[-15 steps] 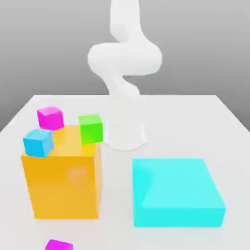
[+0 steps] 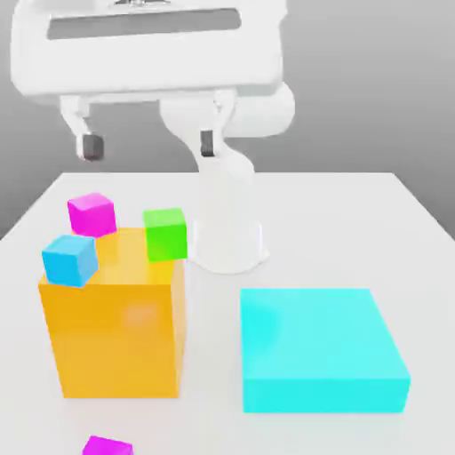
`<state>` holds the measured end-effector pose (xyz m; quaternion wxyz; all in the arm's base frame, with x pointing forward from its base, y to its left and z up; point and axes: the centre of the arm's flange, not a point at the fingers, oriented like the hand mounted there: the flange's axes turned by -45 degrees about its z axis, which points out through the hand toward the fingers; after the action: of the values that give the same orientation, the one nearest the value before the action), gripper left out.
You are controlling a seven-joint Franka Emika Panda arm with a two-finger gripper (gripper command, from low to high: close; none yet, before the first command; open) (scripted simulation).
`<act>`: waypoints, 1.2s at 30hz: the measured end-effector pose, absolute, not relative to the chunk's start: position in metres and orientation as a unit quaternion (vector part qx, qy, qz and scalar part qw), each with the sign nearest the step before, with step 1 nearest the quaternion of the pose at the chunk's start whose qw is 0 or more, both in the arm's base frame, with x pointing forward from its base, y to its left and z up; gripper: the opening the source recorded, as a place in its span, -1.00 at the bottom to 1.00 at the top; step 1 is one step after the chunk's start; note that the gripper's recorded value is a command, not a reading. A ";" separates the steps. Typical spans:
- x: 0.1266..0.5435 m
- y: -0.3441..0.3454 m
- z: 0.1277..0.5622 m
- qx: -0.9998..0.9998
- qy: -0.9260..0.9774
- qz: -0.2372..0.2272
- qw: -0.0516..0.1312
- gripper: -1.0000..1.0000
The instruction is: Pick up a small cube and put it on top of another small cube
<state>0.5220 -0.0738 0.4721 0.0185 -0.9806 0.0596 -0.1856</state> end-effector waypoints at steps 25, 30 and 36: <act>0.537 -0.147 0.139 -0.994 0.113 0.000 0.000 -1.00; 0.538 -0.147 0.176 -0.994 0.113 0.000 0.000 -1.00; 0.561 -0.146 0.291 -0.982 0.163 -0.074 0.054 -1.00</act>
<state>0.5611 -0.1457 0.2913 0.0544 -0.9824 0.1626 -0.0744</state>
